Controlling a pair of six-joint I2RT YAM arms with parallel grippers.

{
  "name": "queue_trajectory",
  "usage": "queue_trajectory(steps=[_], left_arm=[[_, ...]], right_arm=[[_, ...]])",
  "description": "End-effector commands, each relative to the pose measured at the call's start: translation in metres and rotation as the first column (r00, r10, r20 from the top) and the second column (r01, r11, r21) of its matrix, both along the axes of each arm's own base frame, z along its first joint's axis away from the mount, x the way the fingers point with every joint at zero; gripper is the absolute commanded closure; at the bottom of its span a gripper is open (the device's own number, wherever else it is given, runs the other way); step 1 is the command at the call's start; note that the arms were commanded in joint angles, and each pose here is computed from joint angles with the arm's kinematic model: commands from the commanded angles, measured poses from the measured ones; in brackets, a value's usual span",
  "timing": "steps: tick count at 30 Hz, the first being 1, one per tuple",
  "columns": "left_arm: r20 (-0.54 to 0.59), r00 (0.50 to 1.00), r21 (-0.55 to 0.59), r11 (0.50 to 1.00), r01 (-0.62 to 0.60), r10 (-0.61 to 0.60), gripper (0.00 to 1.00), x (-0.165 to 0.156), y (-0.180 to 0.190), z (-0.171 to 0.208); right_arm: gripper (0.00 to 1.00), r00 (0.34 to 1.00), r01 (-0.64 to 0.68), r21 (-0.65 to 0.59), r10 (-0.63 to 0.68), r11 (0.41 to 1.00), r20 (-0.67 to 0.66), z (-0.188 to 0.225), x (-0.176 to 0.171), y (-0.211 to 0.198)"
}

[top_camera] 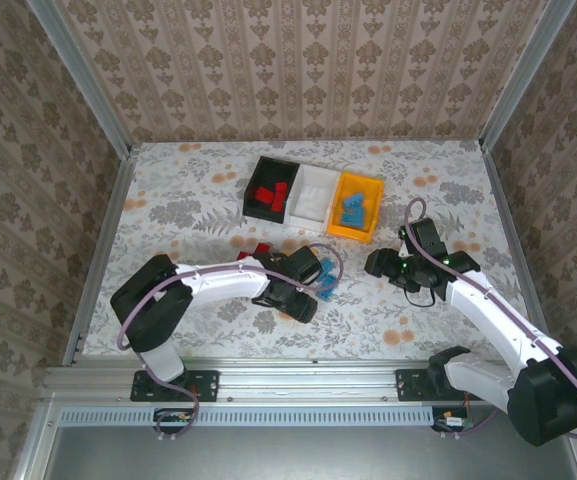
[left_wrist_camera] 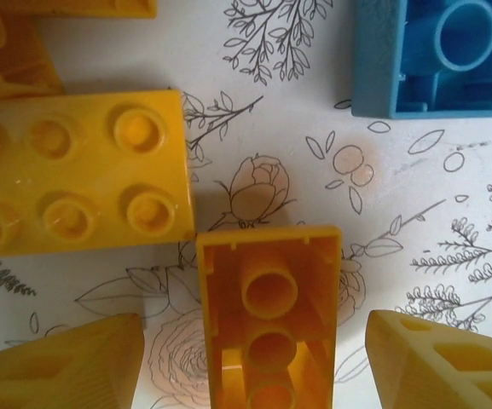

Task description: Sort the legos into containers by color

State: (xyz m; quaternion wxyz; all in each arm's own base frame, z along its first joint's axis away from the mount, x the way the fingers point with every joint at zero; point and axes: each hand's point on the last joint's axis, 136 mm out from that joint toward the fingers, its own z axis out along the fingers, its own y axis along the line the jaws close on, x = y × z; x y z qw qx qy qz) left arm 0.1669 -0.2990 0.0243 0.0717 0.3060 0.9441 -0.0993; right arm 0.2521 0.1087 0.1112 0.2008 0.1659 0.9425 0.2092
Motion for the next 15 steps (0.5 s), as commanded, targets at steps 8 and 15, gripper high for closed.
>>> queue_trajectory(steps=[8,15], left_arm=[[-0.006,0.999,0.030,0.999,0.035,-0.035,0.49,0.002,-0.008,-0.012],[-0.011,0.999,0.018,0.999,0.041,-0.041,0.66,-0.002,-0.007,-0.007]], right_arm=[[0.32,1.000,-0.004,0.028,0.004,1.000,-0.016,-0.006,0.001,0.006],[0.32,1.000,-0.010,0.044,0.010,0.999,-0.005,-0.005,0.006,0.012]])
